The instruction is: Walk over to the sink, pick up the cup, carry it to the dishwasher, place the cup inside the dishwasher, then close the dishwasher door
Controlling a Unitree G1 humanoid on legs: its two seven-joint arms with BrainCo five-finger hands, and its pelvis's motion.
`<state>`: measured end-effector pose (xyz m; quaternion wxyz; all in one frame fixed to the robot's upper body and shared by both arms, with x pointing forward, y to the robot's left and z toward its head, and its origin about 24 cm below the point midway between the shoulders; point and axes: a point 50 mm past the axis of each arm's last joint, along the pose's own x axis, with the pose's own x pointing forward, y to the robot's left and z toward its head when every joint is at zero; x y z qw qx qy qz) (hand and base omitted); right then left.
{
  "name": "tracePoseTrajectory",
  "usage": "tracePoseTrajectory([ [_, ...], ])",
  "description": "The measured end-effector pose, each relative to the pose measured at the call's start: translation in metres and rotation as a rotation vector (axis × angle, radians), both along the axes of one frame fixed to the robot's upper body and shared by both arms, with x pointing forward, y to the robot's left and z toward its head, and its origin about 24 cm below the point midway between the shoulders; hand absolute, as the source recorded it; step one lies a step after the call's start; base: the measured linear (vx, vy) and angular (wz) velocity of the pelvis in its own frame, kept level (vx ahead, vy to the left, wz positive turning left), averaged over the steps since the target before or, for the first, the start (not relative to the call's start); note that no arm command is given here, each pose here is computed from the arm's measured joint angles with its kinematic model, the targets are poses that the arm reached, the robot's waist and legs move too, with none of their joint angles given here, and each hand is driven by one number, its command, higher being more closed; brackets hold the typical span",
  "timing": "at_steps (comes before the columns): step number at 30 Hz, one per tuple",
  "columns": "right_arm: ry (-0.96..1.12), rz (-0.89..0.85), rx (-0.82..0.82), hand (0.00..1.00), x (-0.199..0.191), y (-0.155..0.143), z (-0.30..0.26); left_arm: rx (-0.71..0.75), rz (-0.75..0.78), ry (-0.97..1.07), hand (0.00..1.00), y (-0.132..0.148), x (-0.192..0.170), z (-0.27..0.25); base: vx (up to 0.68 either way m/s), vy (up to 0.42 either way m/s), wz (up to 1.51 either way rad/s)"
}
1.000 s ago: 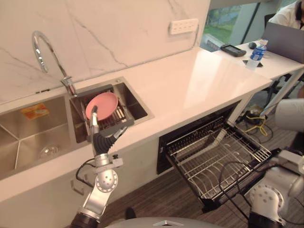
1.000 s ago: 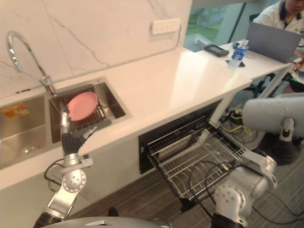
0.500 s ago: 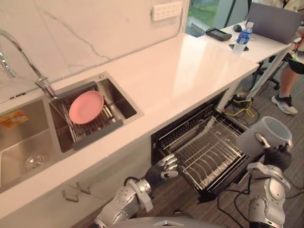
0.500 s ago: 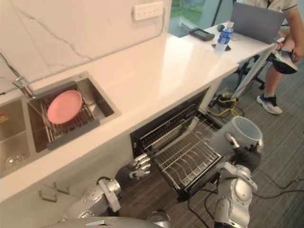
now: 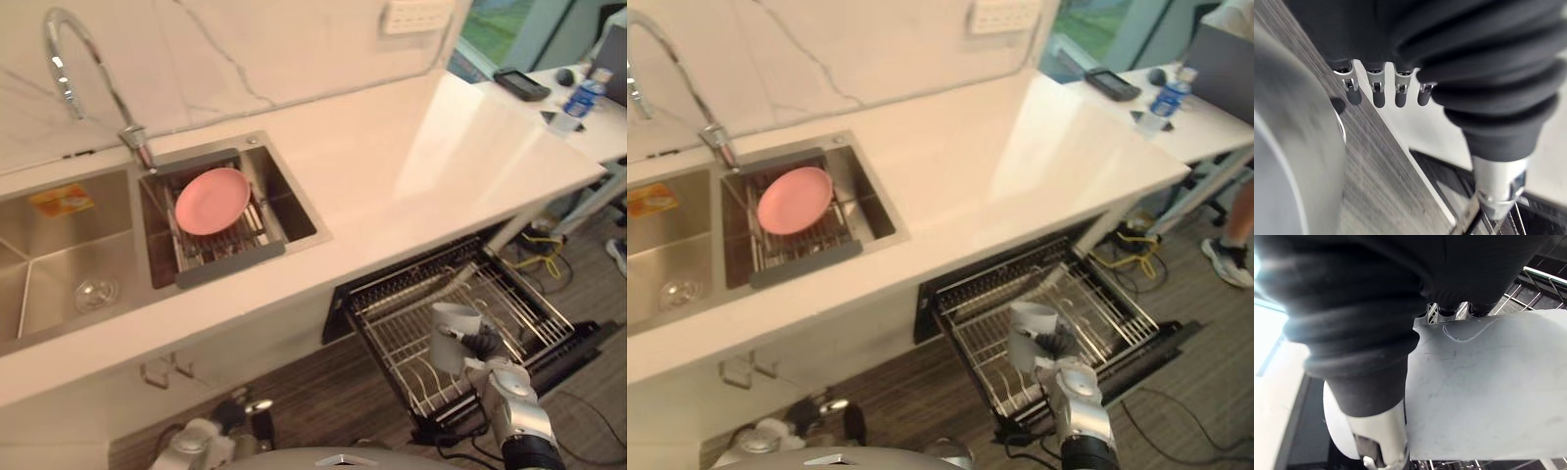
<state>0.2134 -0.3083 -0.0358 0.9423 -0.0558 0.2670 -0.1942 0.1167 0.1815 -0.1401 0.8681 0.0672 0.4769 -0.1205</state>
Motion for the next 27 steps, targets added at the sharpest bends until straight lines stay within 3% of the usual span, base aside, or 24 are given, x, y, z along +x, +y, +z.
tracePoseTrajectory([
  [4, 0.076, 0.019, -0.108, 1.00, 0.019, -0.008, 0.006, 0.205, -0.050, 0.041, 0.00, 0.026, -0.011, -0.005, 0.02, 0.016, 0.04],
  [6, 0.109, -0.006, -0.161, 1.00, 0.025, -0.020, 0.012, 0.274, -0.063, 0.115, 0.00, 0.034, -0.032, -0.011, 0.03, 0.019, 0.19],
  [8, 0.125, -0.015, -0.205, 1.00, 0.034, -0.031, 0.022, 0.307, -0.056, 0.102, 0.00, 0.037, -0.030, -0.010, 0.01, 0.009, 0.19],
  [15, 0.088, -0.046, -0.273, 1.00, 0.070, -0.051, 0.065, 0.317, -0.049, 0.028, 0.00, 0.035, -0.013, -0.004, -0.02, 0.013, 0.19],
  [25, 0.098, -0.007, -0.299, 1.00, 0.079, -0.049, 0.074, 0.302, -0.049, 0.004, 0.00, 0.029, -0.010, -0.003, 0.01, -0.032, 0.18],
  [26, 0.102, -0.005, -0.278, 0.00, 0.080, -0.048, 0.073, 0.301, -0.050, 0.004, 0.00, 0.029, -0.010, -0.003, 0.00, -0.070, 0.10],
  [27, 0.103, -0.006, -0.266, 0.00, 0.079, -0.047, 0.073, 0.299, -0.051, 0.004, 0.00, 0.029, -0.010, -0.003, 0.00, -0.063, 0.14],
])
